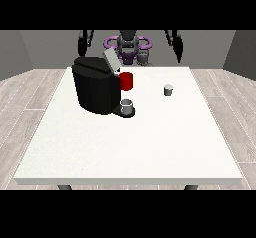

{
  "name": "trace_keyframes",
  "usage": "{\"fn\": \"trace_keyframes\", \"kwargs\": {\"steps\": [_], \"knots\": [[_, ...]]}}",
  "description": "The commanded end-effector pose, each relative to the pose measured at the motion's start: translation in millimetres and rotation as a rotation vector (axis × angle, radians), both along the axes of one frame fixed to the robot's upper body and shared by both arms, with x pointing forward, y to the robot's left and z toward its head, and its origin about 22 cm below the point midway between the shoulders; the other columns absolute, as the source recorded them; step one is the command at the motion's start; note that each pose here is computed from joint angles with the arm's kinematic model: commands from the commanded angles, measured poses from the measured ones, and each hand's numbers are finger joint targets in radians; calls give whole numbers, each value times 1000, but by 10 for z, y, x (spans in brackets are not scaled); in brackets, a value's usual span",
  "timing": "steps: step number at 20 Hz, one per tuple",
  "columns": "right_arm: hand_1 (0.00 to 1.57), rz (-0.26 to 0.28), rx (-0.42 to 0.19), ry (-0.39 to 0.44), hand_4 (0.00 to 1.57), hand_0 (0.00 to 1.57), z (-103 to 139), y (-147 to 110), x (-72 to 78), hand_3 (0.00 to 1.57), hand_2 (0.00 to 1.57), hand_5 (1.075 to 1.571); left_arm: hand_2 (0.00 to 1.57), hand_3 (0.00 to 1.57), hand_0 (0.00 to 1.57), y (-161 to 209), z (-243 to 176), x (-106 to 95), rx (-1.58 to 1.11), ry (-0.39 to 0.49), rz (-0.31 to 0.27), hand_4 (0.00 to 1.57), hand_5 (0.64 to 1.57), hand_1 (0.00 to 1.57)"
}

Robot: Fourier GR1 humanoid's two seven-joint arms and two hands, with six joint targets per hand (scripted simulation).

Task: Insert the coffee pod into the coffee machine and close the lid

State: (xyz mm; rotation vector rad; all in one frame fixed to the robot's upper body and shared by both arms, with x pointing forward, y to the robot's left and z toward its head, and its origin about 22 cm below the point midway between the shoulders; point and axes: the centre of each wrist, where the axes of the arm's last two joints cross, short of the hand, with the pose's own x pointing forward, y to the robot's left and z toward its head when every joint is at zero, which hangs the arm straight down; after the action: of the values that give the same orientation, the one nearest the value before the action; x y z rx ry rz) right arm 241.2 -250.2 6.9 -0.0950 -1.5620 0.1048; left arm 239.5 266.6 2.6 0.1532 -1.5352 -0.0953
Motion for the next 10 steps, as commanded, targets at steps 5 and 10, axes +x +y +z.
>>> {"fn": "trace_keyframes", "kwargs": {"steps": [5,10], "knots": [[0,10,51,45,128,0,-19,-54,-47,0,0,1571,0,0,0,71,-173,-68,-124,-149,-80,240,1571,0],[0,-173,103,-107,94,0,-118,-33,-16,0,0,1571,0,0,0,234,-52,22,35,-186,-121,320,1571,0]]}}
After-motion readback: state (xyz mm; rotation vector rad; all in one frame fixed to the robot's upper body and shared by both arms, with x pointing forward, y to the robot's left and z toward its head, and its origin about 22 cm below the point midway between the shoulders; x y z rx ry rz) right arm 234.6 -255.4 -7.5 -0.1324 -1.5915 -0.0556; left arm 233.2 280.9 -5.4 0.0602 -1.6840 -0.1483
